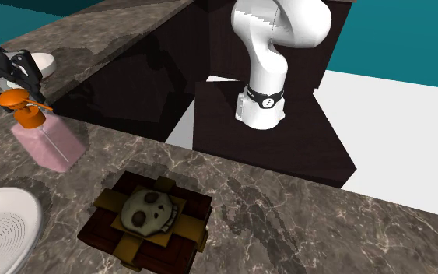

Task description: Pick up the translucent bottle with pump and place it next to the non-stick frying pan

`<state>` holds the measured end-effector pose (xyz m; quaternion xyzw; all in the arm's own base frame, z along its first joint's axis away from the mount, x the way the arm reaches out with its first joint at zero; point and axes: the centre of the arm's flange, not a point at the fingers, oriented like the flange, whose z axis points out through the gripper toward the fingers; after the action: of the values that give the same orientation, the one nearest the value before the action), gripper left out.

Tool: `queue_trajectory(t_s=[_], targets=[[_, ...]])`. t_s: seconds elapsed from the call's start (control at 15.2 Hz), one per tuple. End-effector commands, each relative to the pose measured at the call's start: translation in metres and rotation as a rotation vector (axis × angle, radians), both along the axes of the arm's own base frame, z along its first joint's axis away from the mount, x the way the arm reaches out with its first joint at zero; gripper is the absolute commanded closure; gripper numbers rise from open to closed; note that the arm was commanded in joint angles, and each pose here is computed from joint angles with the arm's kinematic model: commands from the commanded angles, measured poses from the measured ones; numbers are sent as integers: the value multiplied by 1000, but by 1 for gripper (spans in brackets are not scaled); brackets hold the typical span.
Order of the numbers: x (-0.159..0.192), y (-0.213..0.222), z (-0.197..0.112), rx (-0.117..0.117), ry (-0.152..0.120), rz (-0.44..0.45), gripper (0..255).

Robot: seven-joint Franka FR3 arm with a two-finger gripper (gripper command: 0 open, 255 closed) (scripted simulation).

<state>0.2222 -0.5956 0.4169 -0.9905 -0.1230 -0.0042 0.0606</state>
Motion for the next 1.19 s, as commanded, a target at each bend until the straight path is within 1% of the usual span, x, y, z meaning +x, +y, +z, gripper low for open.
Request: queue_trajectory(t_s=[0.0,0.33,0.59,1.12], targets=[[0,0,0,0,0,0,0],[0,0,0,0,0,0,0],[0,-6,50,0,0,0,0],[0,-6,50,0,0,0,0]])
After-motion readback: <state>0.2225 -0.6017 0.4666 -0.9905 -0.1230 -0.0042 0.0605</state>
